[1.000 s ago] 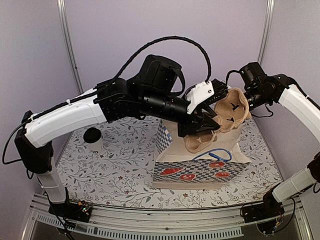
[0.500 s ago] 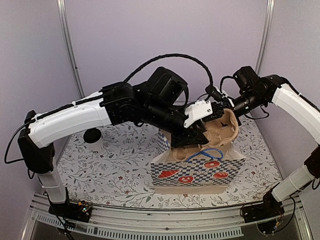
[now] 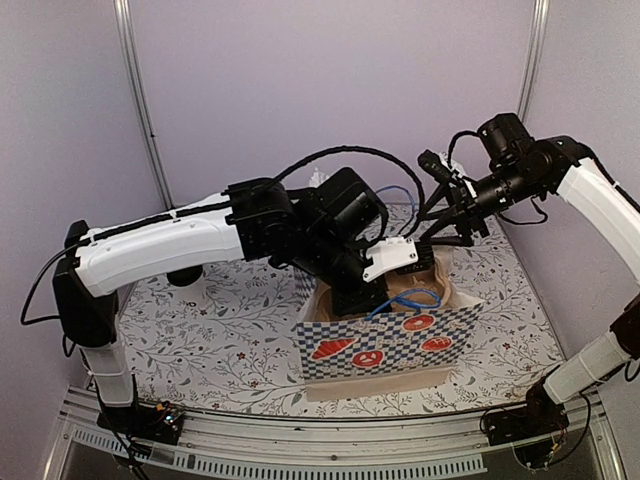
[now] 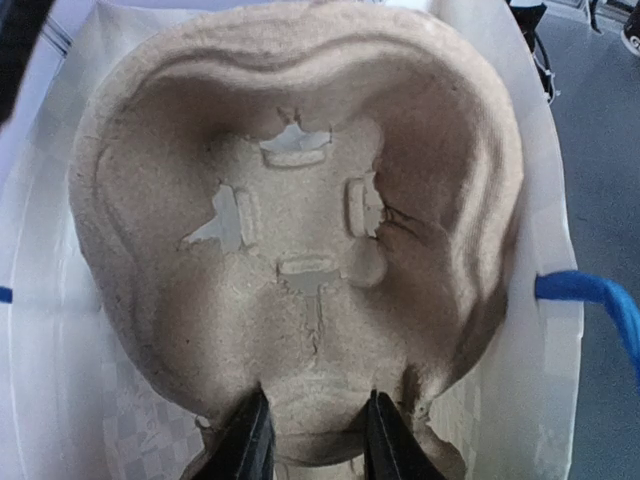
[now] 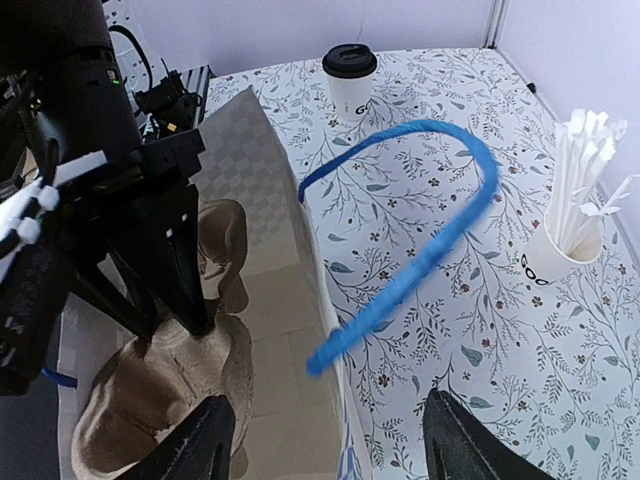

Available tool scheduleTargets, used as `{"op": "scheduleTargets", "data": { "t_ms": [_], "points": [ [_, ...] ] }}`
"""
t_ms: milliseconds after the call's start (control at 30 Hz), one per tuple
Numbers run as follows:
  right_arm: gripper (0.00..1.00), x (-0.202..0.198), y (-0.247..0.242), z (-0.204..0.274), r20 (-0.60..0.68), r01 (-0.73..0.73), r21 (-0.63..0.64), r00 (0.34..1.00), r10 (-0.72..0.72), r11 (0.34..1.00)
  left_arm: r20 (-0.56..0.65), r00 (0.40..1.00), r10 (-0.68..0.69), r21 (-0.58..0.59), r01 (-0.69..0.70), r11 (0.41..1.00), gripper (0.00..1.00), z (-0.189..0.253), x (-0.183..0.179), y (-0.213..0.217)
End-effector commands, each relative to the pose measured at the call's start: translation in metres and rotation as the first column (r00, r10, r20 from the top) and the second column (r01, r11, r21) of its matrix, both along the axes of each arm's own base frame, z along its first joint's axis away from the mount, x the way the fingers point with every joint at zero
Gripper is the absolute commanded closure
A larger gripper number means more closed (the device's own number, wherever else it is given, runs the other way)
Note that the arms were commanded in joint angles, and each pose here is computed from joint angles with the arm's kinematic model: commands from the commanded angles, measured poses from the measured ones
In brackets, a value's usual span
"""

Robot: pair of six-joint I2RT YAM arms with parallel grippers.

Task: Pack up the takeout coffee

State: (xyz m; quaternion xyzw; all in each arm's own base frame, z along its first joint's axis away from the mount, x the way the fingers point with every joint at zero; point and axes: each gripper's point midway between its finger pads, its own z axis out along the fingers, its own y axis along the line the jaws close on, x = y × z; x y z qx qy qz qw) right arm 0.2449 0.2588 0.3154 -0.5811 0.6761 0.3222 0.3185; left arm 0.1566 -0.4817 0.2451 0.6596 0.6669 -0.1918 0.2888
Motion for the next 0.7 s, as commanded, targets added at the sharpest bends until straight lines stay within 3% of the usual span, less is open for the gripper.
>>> {"op": "scheduleTargets", "data": {
  "t_ms": [0, 200, 667],
  "points": [
    [0.30, 0.000, -0.019, 0.041, 0.109, 0.052, 0.056, 0.992, -0.058, 0.997, -0.023, 0.999, 0.032, 0.074, -0.030, 0.997, 0.76, -0.015, -0.002, 0.015],
    [0.30, 0.004, -0.046, 0.068, 0.107, 0.076, 0.170, 0.990, -0.095, 0.982, -0.043, 0.996, 0.077, 0.137, -0.070, 0.988, 0.76, -0.030, 0.002, 0.029],
    [0.30, 0.023, -0.062, 0.022, 0.076, 0.203, 0.206, 0.972, -0.222, 0.957, -0.106, 0.980, 0.171, 0.258, -0.138, 0.956, 0.77, -0.075, 0.015, 0.032]
  ]
}}
